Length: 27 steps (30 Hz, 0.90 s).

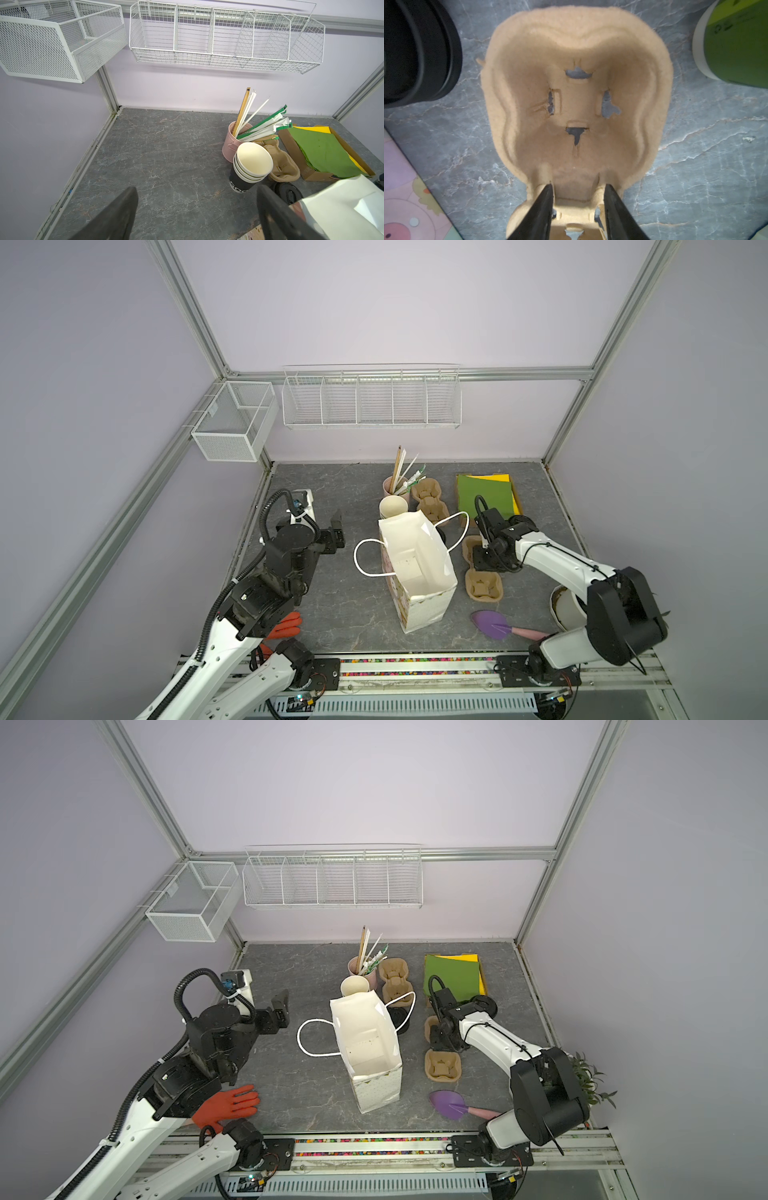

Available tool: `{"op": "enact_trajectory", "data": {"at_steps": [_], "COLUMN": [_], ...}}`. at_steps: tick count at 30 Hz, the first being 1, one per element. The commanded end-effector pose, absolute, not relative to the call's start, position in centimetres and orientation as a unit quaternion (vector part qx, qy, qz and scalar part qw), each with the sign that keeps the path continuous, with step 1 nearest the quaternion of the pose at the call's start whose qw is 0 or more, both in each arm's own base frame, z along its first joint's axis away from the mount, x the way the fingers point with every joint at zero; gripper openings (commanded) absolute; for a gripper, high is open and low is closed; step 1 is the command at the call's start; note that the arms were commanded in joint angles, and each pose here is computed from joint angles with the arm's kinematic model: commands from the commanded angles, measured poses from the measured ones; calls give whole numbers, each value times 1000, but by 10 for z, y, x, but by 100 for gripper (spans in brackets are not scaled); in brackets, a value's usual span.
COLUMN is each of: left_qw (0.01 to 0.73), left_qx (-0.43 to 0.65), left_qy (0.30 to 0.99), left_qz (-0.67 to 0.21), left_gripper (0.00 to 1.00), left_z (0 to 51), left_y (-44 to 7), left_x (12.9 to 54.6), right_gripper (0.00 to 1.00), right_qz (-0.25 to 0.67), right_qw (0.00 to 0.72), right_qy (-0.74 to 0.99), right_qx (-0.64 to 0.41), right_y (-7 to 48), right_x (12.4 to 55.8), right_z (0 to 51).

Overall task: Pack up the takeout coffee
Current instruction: 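Close the right gripper on the end of the tan pulp carrier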

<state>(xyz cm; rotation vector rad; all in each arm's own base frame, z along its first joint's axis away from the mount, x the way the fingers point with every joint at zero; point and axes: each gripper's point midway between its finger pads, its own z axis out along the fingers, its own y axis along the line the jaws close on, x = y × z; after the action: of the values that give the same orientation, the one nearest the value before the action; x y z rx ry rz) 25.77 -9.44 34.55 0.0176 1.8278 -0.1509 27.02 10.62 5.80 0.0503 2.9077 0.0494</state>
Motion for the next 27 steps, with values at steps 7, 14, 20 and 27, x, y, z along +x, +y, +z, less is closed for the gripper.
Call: {"op": "enact_trajectory", "data": {"at_steps": [7, 14, 20, 27], "left_qw": [612, 612, 613, 613], "left_qx": [12, 13, 12, 12], "left_qy": [788, 789, 788, 788], "left_qz": [-57, -56, -56, -55], "left_gripper": [89, 89, 89, 89], "left_z": [345, 345, 345, 346], "left_y": [-93, -93, -93, -92], "left_x": [258, 258, 258, 258], "right_gripper": [41, 40, 38, 35], "right_qz": [11, 17, 12, 15], "right_qw": [105, 100, 101, 103], "right_qy": [994, 995, 995, 994], "right_qx": [20, 19, 19, 19], "right_y": [103, 107, 104, 105], "right_x": [266, 265, 263, 262], "right_z": [48, 46, 47, 49]}}
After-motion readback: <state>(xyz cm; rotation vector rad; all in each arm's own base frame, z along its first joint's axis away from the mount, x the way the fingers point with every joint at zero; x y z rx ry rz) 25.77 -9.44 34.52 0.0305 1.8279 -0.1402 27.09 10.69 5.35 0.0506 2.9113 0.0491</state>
